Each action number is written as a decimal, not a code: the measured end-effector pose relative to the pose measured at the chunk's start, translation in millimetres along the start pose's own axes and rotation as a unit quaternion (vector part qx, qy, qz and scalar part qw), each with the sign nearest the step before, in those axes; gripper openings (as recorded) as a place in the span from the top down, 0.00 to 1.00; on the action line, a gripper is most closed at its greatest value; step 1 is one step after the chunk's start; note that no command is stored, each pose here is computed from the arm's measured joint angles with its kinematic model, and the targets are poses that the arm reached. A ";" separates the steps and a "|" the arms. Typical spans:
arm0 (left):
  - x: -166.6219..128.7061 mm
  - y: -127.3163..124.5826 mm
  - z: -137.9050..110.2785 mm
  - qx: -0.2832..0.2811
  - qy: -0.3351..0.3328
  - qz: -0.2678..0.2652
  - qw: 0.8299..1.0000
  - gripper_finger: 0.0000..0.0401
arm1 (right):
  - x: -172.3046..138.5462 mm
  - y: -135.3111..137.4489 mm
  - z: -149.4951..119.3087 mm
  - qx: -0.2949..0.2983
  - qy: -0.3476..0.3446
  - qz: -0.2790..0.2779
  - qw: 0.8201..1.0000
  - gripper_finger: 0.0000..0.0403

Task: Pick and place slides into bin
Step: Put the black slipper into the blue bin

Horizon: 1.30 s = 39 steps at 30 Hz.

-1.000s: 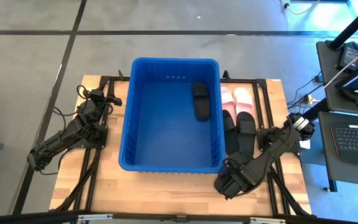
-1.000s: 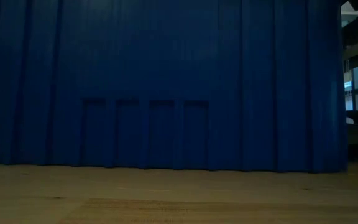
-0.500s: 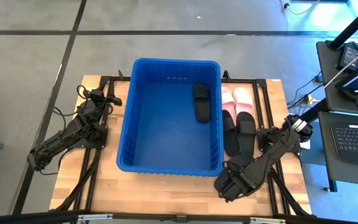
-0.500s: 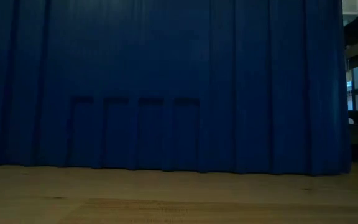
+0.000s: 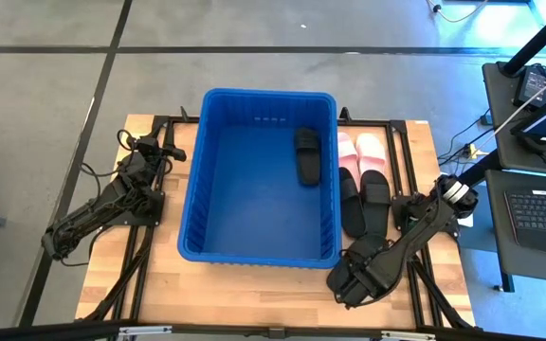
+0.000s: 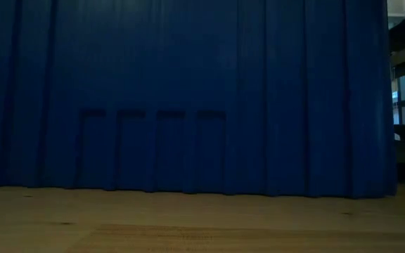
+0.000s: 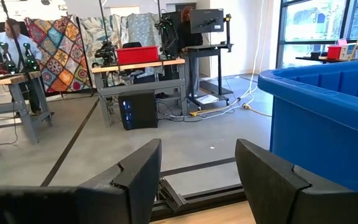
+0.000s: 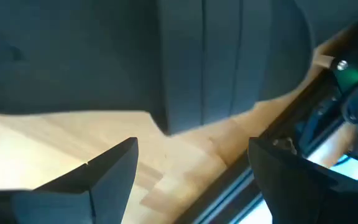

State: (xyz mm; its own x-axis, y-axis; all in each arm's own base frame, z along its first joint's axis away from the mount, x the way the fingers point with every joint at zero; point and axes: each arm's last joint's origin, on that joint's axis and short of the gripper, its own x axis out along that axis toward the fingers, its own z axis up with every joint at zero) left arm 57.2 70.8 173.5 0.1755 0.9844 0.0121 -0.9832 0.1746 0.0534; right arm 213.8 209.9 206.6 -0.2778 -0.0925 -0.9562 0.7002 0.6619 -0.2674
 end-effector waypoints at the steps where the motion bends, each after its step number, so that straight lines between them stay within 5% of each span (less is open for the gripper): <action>1: 0.0 0.0 -0.1 0.000 0.000 0.000 1.000 0.50 | 5.1 0.7 0.6 0.000 0.000 0.004 1.000 0.24; 8: 0.0 0.0 -0.1 0.000 0.000 0.000 1.000 0.50 | 30.4 4.0 4.0 0.001 0.003 0.029 1.000 0.24; 22: 0.0 0.0 -0.1 -0.001 0.000 0.000 1.000 0.50 | 40.0 -9.1 6.2 0.013 -0.006 -0.032 0.999 0.30; 30: 0.0 0.0 -0.1 -0.002 0.000 0.000 1.000 0.50 | 39.9 -9.1 5.9 0.014 0.000 -0.032 0.999 0.55; 39: 0.0 0.0 0.0 -0.002 0.000 0.000 1.000 0.50 | 32.9 -5.8 3.5 0.010 0.025 -0.020 0.999 0.95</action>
State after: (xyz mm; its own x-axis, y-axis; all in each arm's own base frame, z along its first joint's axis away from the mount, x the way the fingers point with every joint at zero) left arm 57.2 70.8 173.5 0.1757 0.9844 0.0121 -0.9834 0.1749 0.0488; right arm 203.0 200.4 176.3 -0.3377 -0.0803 -0.9378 0.7007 0.6438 -0.3075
